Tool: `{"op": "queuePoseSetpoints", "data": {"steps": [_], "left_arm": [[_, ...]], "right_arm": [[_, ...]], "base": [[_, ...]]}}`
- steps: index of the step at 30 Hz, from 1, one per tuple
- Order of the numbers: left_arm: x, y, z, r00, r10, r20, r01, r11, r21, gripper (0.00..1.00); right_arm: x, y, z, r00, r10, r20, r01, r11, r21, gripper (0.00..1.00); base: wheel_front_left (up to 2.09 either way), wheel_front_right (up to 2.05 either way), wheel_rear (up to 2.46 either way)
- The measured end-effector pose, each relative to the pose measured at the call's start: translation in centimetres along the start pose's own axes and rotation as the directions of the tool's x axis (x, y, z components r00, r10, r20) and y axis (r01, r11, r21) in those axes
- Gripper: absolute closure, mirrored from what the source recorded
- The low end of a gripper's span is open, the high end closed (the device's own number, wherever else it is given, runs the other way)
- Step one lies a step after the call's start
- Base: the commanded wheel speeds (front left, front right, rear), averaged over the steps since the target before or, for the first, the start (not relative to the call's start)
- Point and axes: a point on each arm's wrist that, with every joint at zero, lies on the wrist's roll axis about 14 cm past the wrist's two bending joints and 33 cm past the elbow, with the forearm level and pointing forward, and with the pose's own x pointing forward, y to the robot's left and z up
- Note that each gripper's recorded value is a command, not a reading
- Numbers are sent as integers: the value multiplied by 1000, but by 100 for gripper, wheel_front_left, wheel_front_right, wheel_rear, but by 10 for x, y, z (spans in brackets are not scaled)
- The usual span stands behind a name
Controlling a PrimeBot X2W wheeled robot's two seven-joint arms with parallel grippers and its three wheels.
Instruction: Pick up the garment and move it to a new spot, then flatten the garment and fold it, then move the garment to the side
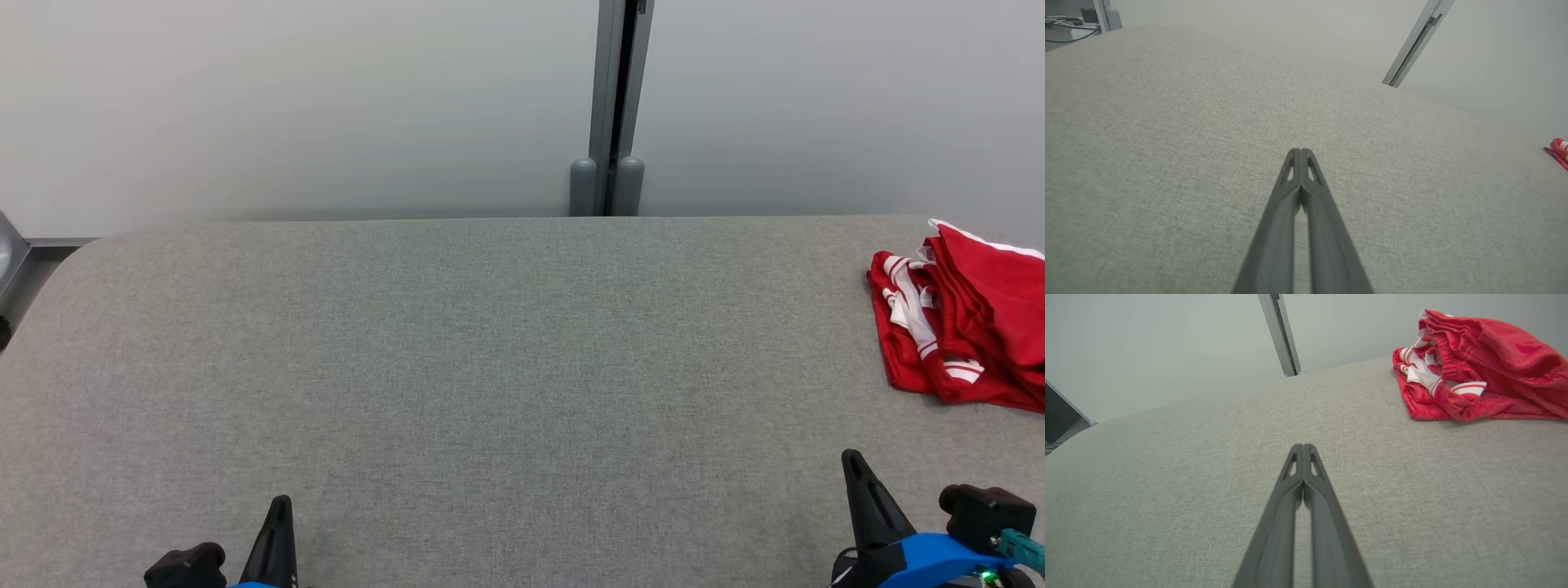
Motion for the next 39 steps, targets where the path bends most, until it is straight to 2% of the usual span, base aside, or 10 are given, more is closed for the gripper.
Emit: {"op": "queuePoseSetpoints", "data": {"steps": [7,17,25,39], "left_arm": [[3,1,6,1000,21,11,-20,992,-123,100],[7,3,17,999,43,27,-33,959,-281,100],[12,4,29,997,53,50,-29,920,-391,100],[17,1,44,996,48,75,1,835,-550,100]], "right_arm": [[0,-1,2,1000,-5,6,4,991,130,100],[3,-1,7,1000,-6,23,-1,956,294,100],[4,-1,10,999,-7,32,-6,913,408,100],[8,0,17,999,-2,54,-29,820,571,100]], "base": [[0,0,0],[0,0,0],[0,0,0],[0,0,0]]}}
